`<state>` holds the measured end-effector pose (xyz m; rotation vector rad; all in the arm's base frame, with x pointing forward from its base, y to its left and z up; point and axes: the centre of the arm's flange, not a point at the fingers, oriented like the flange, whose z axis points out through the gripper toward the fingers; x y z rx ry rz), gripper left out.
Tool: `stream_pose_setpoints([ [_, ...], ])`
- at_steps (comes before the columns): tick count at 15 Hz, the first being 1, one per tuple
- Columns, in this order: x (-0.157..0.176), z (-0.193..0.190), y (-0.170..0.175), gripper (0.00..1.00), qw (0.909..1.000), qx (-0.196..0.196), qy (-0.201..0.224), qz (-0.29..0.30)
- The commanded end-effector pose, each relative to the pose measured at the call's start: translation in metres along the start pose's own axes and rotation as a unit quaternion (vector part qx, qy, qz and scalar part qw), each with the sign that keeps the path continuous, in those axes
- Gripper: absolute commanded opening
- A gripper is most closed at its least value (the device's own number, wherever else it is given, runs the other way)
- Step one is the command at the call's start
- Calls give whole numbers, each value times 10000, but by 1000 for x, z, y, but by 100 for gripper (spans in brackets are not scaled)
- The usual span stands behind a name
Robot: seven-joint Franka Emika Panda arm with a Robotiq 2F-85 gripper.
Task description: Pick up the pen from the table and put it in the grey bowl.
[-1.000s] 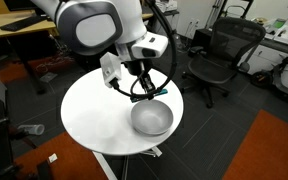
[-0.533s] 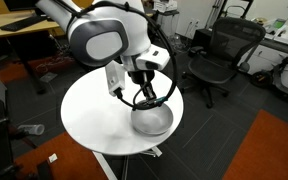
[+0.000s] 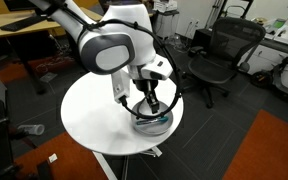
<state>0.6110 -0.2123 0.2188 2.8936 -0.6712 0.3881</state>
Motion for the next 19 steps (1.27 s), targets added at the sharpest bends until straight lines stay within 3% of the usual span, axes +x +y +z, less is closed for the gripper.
stream_pose_setpoints([
  [1,10,6,0,75,9999,95,46,60],
  [4,12,8,-1,97,9999,104,53,92],
  [5,12,8,-1,100,9999,106,52,110],
  [19,11,5,-2,100,10000,32,61,69],
])
